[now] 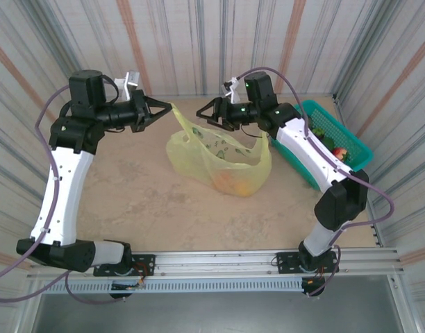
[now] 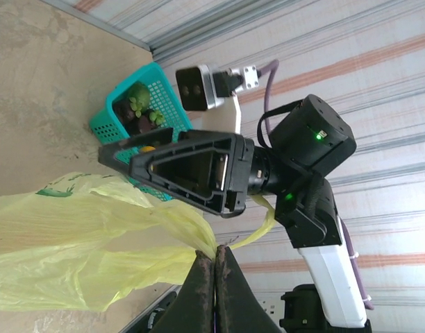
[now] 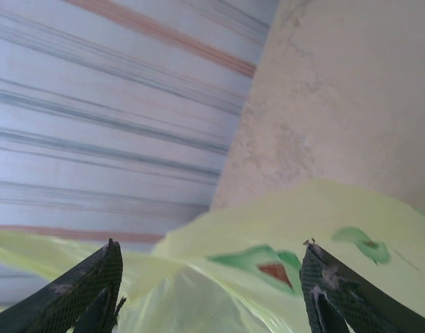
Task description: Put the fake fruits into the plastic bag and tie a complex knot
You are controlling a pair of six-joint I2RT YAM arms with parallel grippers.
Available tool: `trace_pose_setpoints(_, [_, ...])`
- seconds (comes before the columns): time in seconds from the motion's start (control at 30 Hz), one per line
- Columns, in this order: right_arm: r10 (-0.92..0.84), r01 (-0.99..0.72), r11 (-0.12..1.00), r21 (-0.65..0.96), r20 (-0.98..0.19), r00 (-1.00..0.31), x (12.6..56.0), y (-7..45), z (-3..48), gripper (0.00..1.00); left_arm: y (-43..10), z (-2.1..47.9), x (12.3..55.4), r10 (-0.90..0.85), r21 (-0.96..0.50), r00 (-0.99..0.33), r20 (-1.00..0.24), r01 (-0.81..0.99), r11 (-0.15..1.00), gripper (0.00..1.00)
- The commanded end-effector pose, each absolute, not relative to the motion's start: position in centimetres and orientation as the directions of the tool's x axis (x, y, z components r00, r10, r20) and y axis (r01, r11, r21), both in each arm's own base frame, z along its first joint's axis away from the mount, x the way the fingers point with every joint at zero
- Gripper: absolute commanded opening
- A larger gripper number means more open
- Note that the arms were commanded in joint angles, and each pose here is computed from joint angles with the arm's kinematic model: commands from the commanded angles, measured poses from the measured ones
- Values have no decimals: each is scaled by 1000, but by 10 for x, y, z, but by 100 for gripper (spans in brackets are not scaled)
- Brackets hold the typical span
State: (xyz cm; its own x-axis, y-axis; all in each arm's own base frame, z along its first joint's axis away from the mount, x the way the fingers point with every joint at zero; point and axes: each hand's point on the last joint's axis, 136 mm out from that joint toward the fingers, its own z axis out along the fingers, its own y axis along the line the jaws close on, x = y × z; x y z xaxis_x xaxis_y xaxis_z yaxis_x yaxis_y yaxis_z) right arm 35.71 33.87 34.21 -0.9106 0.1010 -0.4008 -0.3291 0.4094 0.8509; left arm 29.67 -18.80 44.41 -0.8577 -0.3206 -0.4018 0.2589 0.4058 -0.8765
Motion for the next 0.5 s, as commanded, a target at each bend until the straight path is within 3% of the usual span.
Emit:
trace_pose_setpoints(0.0, [191, -341, 284, 896, -402, -896, 367, 366, 377, 70, -192, 450, 298, -310, -876, -854, -417, 288, 386, 0])
trace_pose_setpoints(0.2, [282, -302, 60, 951, -306, -909, 377, 386, 435, 70, -191, 451, 301, -317, -872, -848, -425, 289, 394, 0])
trace_pose_setpoints(0.47, [322, -261, -78, 962, -224, -920, 395, 366, 466, 72, -174, 440, 303, -366, -855, -829, -422, 230, 465, 0])
